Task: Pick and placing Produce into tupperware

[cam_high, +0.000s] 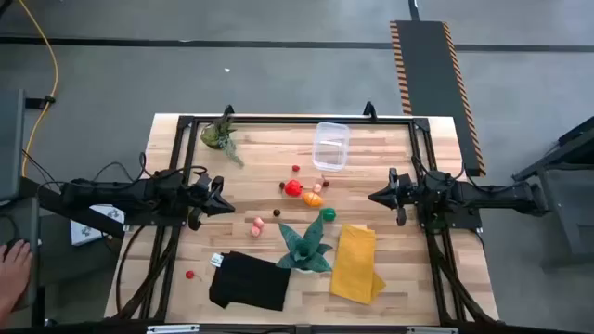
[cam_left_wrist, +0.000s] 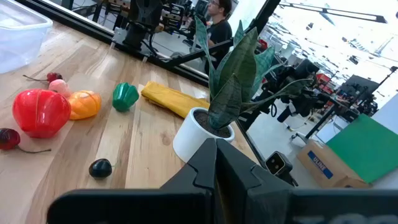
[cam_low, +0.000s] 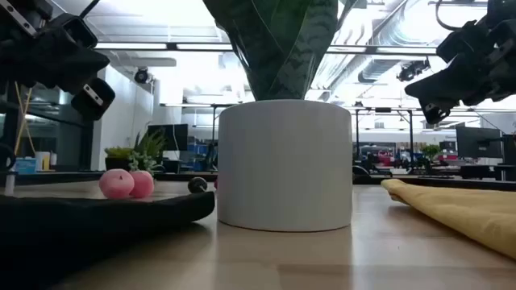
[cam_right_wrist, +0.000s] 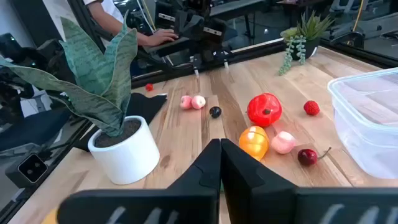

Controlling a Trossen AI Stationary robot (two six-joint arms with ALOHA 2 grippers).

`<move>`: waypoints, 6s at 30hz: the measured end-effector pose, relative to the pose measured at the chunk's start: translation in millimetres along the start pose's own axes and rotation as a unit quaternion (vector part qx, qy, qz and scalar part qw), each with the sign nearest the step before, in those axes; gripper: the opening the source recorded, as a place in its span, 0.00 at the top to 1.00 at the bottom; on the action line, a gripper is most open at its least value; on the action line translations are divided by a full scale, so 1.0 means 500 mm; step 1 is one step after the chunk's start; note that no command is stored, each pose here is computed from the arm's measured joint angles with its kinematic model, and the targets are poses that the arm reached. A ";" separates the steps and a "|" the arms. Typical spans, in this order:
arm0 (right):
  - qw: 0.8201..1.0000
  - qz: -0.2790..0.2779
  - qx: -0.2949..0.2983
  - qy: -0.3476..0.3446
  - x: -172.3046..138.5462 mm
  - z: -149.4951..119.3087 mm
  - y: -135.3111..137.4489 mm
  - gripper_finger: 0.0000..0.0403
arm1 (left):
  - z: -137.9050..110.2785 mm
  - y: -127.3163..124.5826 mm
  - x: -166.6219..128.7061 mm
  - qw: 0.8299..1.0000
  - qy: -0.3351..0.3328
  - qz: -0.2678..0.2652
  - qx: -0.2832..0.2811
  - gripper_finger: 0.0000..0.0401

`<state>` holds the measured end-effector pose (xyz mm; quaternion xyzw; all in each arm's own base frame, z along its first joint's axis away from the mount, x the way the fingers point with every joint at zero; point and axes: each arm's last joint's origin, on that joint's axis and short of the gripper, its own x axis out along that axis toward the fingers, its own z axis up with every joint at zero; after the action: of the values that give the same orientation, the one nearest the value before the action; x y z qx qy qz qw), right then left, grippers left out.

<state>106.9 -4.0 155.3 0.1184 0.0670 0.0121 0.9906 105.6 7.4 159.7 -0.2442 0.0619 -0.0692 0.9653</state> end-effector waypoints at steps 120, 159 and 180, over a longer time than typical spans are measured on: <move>0.864 -0.030 0.487 -0.123 -0.003 0.029 -0.006 1.00 | 0.034 -0.005 -0.004 0.926 -0.130 0.002 -0.354 1.00; 0.861 -0.108 0.458 -0.193 -0.006 0.044 -0.014 1.00 | 0.439 -0.253 -0.135 0.960 0.097 0.245 -0.099 1.00; 0.863 -0.119 0.457 -0.181 -0.001 0.040 -0.015 1.00 | 0.449 -0.278 -0.184 0.936 0.112 0.274 -0.190 1.00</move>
<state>109.0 -16.2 172.8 0.5490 -0.1017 -0.1599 0.8140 35.5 5.6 430.4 -0.3874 0.2463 0.1835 0.8693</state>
